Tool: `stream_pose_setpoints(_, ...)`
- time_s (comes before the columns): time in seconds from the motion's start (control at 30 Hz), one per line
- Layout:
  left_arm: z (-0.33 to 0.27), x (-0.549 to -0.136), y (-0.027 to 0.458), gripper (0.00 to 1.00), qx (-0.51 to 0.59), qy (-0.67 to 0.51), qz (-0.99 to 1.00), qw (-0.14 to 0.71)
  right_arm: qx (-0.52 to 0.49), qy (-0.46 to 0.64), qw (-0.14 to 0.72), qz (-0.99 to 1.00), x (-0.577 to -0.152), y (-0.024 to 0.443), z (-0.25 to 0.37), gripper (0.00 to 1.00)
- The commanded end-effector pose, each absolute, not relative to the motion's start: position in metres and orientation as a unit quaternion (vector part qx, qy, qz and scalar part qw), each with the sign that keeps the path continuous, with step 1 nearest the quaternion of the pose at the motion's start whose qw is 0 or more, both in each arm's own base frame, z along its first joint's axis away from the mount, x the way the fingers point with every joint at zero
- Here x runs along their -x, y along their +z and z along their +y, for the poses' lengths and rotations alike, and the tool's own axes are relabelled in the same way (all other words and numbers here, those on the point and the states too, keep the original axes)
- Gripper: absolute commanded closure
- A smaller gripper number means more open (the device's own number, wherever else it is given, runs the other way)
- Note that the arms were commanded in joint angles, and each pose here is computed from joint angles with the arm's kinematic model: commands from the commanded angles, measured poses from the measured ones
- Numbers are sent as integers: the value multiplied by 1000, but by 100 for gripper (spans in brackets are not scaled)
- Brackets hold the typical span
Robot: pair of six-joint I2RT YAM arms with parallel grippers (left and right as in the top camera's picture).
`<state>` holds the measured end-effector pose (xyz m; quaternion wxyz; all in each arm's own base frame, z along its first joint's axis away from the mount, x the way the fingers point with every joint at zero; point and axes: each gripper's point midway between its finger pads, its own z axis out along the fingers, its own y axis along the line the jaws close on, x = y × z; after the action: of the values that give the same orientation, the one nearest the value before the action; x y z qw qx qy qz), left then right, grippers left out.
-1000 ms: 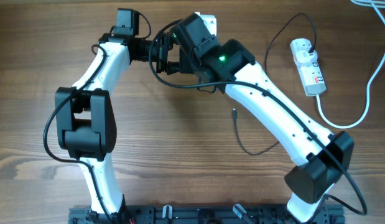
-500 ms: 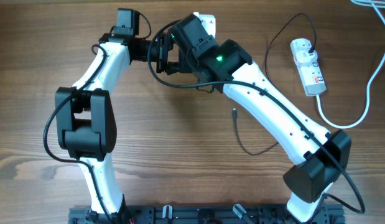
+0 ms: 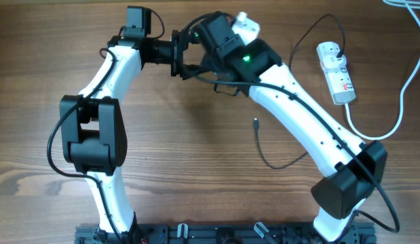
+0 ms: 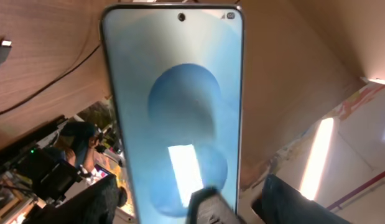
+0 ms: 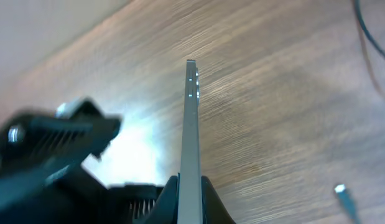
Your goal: Plug charger to phone and switch on socket
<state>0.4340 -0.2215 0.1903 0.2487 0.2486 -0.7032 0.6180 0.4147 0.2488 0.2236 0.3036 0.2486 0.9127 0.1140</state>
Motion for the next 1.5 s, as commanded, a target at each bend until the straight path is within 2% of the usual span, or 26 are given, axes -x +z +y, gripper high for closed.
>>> stream_pose_setpoints(0.0,-218,-436,211,22,-241,626,-704,234,-416,222,291,832,-411,273,240,96)
stream_pose_setpoints(0.17,-218,-436,211,22,-249,623,-702,240,-548,292,202,757,-401,273,255,96)
stream_pose_setpoints(0.37,-218,-437,212,28,-279,613,-689,267,-563,314,168,745,-398,273,265,96)
stream_pose_setpoints(0.5,-218,-437,212,44,-302,604,-680,287,-609,307,145,716,-392,268,261,96)
stream_pose_setpoints(0.53,-218,-437,212,46,-308,601,-676,294,-638,299,131,697,-388,263,258,96)
stream_pose_setpoints(0.67,-218,-436,214,52,-317,597,-669,309,-643,291,151,692,-392,263,251,96)
stream_pose_setpoints(1.03,-219,-424,229,53,-284,613,-652,344,-643,289,155,692,-396,258,253,96)
stream_pose_setpoints(1.27,-220,-425,230,57,-277,617,-654,340,-641,297,150,692,-397,260,257,96)
stream_pose_setpoints(1.47,-220,-425,230,56,-273,618,-656,336,-636,291,128,703,-395,247,268,96)
